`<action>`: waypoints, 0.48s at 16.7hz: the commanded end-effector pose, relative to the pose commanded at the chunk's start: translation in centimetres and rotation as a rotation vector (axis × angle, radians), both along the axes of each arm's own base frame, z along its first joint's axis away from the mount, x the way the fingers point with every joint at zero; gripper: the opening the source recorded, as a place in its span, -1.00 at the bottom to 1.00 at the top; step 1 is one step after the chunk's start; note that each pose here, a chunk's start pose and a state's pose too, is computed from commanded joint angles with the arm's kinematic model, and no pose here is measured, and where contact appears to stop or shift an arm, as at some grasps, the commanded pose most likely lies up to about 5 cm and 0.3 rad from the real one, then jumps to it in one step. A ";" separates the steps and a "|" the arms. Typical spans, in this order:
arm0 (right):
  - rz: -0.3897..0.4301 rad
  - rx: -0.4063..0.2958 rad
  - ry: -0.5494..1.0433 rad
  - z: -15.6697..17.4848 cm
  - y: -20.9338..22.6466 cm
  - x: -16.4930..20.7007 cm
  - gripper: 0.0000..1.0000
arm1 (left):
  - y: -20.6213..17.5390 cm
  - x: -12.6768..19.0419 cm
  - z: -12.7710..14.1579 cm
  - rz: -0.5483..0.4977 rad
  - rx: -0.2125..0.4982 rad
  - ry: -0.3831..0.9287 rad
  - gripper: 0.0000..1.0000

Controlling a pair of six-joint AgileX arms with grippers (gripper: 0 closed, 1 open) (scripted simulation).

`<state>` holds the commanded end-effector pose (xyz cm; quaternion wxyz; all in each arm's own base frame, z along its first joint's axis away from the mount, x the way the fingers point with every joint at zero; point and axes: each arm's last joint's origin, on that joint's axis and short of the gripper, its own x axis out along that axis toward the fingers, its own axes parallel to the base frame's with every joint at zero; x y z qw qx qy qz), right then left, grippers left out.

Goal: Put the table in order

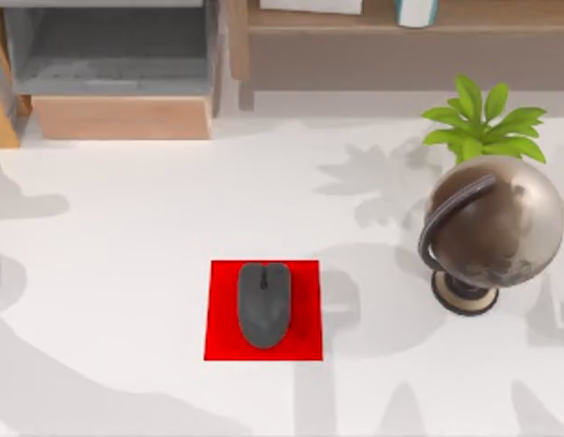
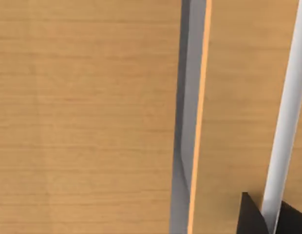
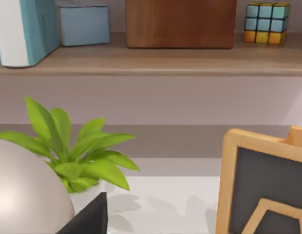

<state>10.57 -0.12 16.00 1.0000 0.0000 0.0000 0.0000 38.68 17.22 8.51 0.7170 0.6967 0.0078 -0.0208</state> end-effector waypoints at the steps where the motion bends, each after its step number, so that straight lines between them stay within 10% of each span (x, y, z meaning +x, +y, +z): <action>1: 0.000 0.000 0.000 0.0 0.0 0.0 1.00 | 0.1 0.7 0.0 0.003 0.000 0.000 -1.00; 8: 0.000 0.000 0.000 0.0 0.0 0.0 1.00 | 0.2 5.2 0.4 0.010 0.005 -0.015 -1.00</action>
